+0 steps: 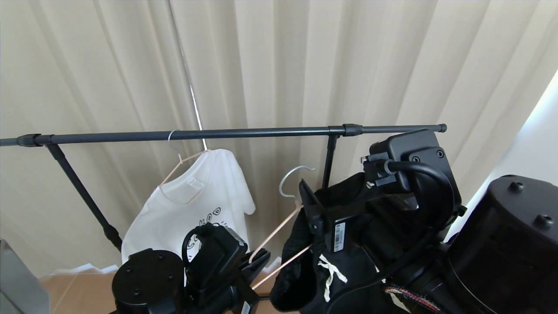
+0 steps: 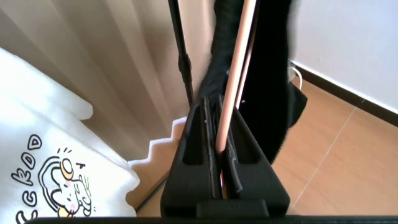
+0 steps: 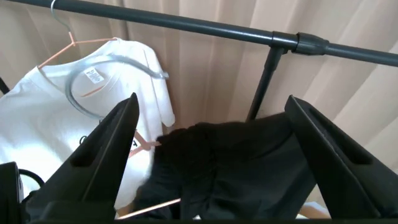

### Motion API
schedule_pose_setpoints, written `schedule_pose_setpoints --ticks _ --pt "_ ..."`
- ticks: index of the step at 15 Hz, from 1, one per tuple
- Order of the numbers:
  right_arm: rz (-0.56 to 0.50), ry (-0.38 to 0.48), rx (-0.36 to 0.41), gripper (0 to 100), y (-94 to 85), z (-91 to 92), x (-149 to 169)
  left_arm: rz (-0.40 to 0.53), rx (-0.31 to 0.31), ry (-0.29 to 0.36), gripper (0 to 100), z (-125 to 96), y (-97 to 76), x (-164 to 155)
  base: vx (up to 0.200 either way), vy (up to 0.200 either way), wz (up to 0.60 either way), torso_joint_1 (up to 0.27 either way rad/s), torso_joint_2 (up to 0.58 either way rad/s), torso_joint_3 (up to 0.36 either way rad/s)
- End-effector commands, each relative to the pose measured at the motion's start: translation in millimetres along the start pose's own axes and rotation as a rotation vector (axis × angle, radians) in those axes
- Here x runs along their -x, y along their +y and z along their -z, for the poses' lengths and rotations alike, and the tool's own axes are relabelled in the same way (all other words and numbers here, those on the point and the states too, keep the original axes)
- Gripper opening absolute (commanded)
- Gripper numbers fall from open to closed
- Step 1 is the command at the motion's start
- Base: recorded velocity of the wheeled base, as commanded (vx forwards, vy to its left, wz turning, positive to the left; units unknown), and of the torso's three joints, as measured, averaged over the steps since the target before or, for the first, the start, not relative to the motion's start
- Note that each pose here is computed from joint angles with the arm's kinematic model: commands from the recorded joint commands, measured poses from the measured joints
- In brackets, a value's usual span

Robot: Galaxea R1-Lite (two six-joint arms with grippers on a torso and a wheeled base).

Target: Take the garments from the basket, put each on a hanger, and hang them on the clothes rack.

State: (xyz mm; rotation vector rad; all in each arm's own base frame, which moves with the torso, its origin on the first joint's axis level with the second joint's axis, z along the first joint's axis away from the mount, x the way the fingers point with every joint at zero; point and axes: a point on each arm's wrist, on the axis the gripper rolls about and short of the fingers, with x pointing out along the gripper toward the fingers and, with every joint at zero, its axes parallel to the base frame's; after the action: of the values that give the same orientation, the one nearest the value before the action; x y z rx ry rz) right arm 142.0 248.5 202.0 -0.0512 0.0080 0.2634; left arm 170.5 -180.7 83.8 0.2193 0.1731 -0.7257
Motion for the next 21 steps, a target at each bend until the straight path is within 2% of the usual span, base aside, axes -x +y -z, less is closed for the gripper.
schedule_pose_setpoints --ticks 1,4,6,8,10,13,14,16,17,18,19,21 --pt "0.006 -0.001 -0.001 100 -1.5 -0.7 0 0.001 0.001 -0.005 0 -1 -0.2 0 0.0 0.0 0.0 0.0 0.0 0.0" --pt "0.032 -0.002 -0.002 100 -9.2 -1.6 -4 -0.002 0.004 -0.005 0 -1 0.5 0 0.0 0.0 0.0 0.0 0.0 0.0" --pt "0.009 -0.006 -0.004 100 -12.8 -4.8 0 -0.004 0.008 -0.003 0 0 1.2 0 0.0 0.0 0.0 0.0 0.0 0.0" --pt "-0.108 -0.002 0.018 100 -30.0 -3.8 13 -0.006 0.036 -0.007 0 1 8.0 2 0.0 0.0 0.0 0.0 0.0 0.0" --pt "-0.211 0.019 0.055 100 -46.5 -2.3 23 0.038 0.042 -0.033 0 4 18.8 8 0.0 0.0 0.0 0.0 0.0 0.0" --pt "-0.348 0.063 0.093 100 -68.8 -17.5 35 0.066 0.052 -0.063 0 6 32.5 14 0.0 0.0 0.0 0.0 0.0 0.0" --pt "-0.435 0.129 0.154 100 -89.0 -29.6 34 0.078 0.053 -0.056 0 8 33.9 16 0.0 0.0 0.0 0.0 0.0 0.0" --pt "-0.573 0.295 0.223 100 -125.9 -50.1 24 0.079 0.03 -0.057 0 8 33.8 17 0.0 0.0 0.0 0.0 0.0 0.0" --pt "-0.631 0.337 0.245 100 -139.4 -56.4 18 0.083 0.02 -0.047 0 10 33.3 18 0.0 0.0 0.0 0.0 0.0 0.0" --pt "-0.687 0.375 0.301 100 -152.5 -58.9 7 0.107 0.012 -0.039 0 13 32.3 20 0.0 0.0 0.0 0.0 0.0 0.0" --pt "-0.738 0.398 0.358 100 -162.5 -62.1 -3 0.14 -0.002 -0.043 0 13 31.6 24 0.0 0.0 0.0 0.0 0.0 0.0" --pt "-0.824 0.466 0.393 100 -167.1 -67.8 -18 0.175 -0.038 -0.033 0 16 32.2 30 0.0 0.0 0.0 0.0 0.0 0.0"
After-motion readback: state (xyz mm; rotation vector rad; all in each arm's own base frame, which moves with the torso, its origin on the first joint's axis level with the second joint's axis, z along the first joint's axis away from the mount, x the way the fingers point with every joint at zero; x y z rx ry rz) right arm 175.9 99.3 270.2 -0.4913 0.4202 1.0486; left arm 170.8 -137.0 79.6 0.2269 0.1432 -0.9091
